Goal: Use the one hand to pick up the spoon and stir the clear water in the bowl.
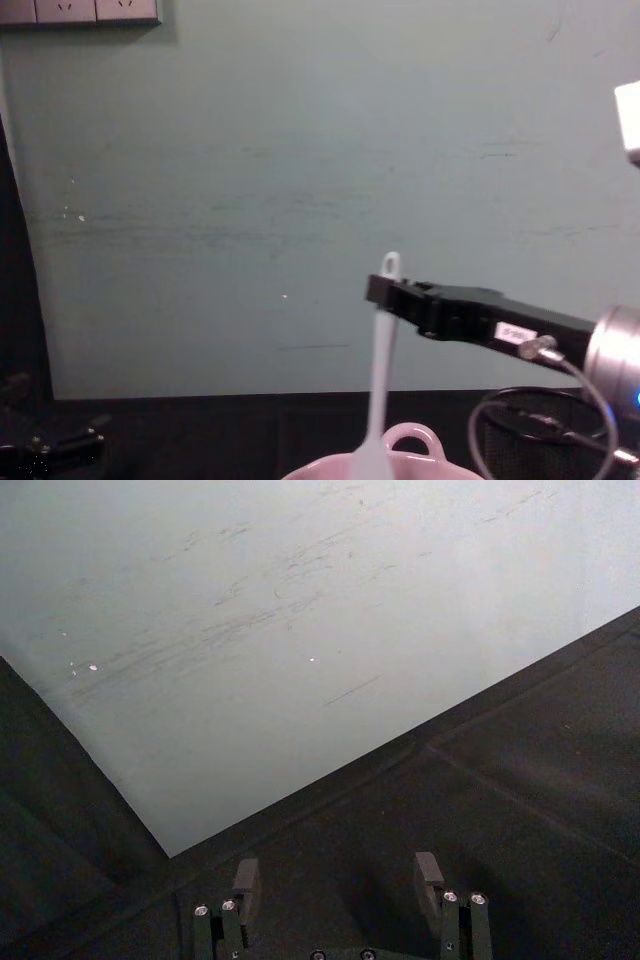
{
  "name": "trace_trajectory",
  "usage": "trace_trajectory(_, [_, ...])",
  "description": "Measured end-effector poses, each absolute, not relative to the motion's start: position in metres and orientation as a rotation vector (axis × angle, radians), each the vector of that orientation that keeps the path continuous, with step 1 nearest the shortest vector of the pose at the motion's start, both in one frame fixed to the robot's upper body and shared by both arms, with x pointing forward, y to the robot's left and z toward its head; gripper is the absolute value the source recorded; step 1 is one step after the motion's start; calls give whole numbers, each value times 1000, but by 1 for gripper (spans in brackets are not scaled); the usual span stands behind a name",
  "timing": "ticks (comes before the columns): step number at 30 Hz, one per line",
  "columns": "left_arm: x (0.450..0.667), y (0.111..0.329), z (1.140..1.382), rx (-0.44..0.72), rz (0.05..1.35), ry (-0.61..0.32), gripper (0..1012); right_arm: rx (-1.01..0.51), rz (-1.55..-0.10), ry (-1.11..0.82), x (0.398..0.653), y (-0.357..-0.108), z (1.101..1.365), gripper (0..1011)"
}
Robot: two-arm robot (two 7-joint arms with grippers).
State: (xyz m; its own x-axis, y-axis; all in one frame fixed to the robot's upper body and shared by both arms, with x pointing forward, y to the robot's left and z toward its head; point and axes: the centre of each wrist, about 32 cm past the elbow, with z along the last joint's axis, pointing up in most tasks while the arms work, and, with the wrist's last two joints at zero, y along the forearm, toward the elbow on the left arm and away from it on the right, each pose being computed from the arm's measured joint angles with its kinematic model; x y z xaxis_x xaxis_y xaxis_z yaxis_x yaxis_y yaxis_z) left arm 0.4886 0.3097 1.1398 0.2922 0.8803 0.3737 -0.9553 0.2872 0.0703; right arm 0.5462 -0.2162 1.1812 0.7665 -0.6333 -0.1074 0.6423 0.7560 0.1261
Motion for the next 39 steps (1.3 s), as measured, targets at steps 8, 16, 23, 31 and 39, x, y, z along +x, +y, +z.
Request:
trace_trajectory(8, [489,310,1140,304,1248,-285,1005,124,-755,8,542,-235,1190,124])
trace_trajectory(16, [489,310,1140,304,1248,-285,1005,77,-739,-16,533,-238,1195,124])
trace_trajectory(23, [489,310,1140,304,1248,-285,1005,94,-680,4,520,-226,1194,124])
trace_trajectory(31, [489,310,1140,304,1248,-285,1005,145,-622,47,516,-207,1190,124])
trace_trajectory(39, [489,310,1140,304,1248,-285,1005,201,-622,109,528,-198,1182,124])
